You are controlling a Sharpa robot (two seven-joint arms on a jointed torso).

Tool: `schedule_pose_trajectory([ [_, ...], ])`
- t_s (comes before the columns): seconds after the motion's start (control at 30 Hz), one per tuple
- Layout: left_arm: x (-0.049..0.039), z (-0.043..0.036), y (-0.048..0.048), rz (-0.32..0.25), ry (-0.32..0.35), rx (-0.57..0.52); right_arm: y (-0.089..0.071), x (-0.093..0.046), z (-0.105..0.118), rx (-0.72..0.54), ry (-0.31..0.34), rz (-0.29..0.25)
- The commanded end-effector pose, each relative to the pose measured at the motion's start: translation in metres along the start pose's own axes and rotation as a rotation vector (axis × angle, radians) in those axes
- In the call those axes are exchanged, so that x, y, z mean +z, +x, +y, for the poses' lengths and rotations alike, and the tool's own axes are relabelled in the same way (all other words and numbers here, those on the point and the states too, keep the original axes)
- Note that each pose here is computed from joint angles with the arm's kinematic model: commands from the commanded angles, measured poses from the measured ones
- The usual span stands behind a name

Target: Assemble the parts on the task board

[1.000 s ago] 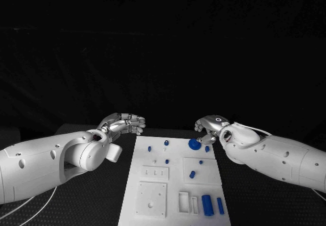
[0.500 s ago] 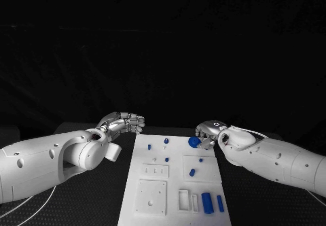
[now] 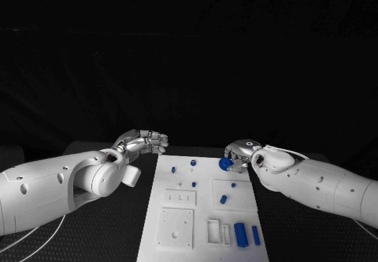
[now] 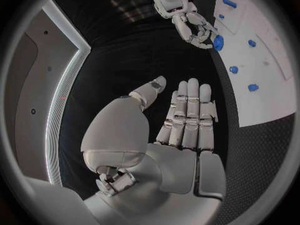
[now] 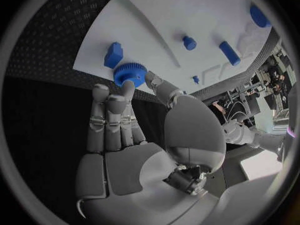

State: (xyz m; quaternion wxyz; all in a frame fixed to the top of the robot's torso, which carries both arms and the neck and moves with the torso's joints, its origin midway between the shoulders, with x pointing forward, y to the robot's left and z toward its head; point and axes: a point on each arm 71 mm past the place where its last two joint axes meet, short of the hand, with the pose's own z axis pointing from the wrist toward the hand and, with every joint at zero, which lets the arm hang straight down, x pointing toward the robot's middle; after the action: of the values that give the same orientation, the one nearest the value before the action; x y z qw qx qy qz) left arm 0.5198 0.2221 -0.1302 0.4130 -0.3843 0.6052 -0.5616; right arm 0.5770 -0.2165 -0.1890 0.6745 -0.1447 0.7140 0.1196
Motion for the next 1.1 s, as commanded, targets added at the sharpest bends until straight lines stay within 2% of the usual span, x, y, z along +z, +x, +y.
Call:
schedule_pose_trajectory([
  [0.03,0.0006,-0.0011,0.0034,0.022,0.011,-0.003,0.002,0.001,-0.001,0.004,-0.008,0.029],
  [0.83,-0.0009,-0.0012,0.0049,0.027,0.008,-0.005,0.008,0.007,-0.004,0.02,0.011,0.075],
  [1.1,-0.0013,-0.0013,0.0051,0.028,0.008,-0.005,0.012,0.007,-0.001,0.005,0.002,0.11],
])
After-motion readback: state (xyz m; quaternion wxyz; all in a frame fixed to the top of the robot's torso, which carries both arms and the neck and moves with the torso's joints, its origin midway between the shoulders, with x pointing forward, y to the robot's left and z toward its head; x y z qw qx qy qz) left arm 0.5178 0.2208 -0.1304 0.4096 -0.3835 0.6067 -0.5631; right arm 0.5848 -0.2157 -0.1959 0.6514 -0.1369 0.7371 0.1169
